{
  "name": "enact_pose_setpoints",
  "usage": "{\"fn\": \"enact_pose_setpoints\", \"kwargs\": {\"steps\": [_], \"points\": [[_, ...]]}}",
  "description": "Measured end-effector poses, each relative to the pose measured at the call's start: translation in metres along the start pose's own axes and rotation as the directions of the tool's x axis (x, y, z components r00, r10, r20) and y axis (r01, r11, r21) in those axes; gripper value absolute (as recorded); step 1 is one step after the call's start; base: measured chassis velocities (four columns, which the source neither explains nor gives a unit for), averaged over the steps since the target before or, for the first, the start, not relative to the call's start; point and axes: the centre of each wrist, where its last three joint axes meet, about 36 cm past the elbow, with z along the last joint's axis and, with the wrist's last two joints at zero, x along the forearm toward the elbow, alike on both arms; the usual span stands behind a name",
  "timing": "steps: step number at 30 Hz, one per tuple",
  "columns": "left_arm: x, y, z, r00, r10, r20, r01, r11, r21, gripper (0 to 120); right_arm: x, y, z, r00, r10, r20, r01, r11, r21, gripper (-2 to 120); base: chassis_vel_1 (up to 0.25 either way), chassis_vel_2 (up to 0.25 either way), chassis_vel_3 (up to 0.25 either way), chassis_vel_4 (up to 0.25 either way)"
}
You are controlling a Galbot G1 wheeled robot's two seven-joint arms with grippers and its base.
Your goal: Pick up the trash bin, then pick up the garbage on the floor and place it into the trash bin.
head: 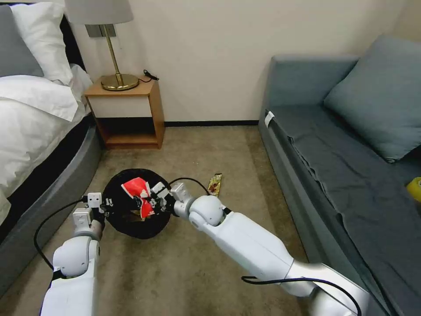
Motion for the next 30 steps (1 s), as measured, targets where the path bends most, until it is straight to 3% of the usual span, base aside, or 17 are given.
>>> {"fn": "enact_pose_setpoints", "kwargs": {"steps": [1, 2, 6, 15, 19, 23, 30], "points": [[0.0, 0.0, 0.0, 1.0, 0.0, 0.0, 0.0, 1.0, 0.0, 1, 0.0, 0.001, 0.0, 1.0, 0.0, -0.001, 0.0, 1.0, 0.001, 16, 0.0, 0.0, 0.0, 0.0], [-0.001, -0.001, 0.0, 1.0, -0.001, -0.001, 0.001, 1.0, 0.002, 1, -0.001, 0.005, 0.004, 1.0, 0.004, -0.001, -0.004, 1.0, 0.015, 25, 0.0, 0.0, 0.0, 0.0], [-0.003, -0.002, 0.001, 1.0, -0.002, -0.003, 0.002, 1.0, 0.004, 1, -0.002, 0.007, 0.006, 1.0, 0.007, 0.0, -0.007, 1.0, 0.028, 35, 0.0, 0.0, 0.0, 0.0], [-0.006, -0.009, 0.0, 1.0, 0.001, -0.006, -0.001, 1.0, 0.009, 1, 0.005, 0.001, 0.003, 1.0, 0.023, 0.017, -0.024, 0.999, 0.047, 70, 0.0, 0.0, 0.0, 0.0], [-0.007, -0.009, 0.0, 1.0, -0.001, -0.007, 0.001, 1.0, 0.01, 1, 0.016, -0.015, -0.008, 0.997, 0.053, 0.049, -0.055, 0.998, 0.043, 83, 0.0, 0.0, 0.0, 0.0], [-0.009, -0.007, 0.001, 1.0, -0.007, -0.01, 0.008, 1.0, 0.011, 1, 0.036, -0.053, -0.028, 0.988, 0.123, 0.098, -0.125, 0.992, 0.01, 99, 0.0, 0.0, 0.0, 0.0], [-0.01, 0.0, 0.0, 1.0, -0.02, -0.01, 0.02, 1.0, 0.011, 1, 0.06, -0.106, -0.029, 0.959, 0.259, 0.113, -0.253, 0.965, -0.068, 100, 0.0, 0.0, 0.0, 0.0]]}}
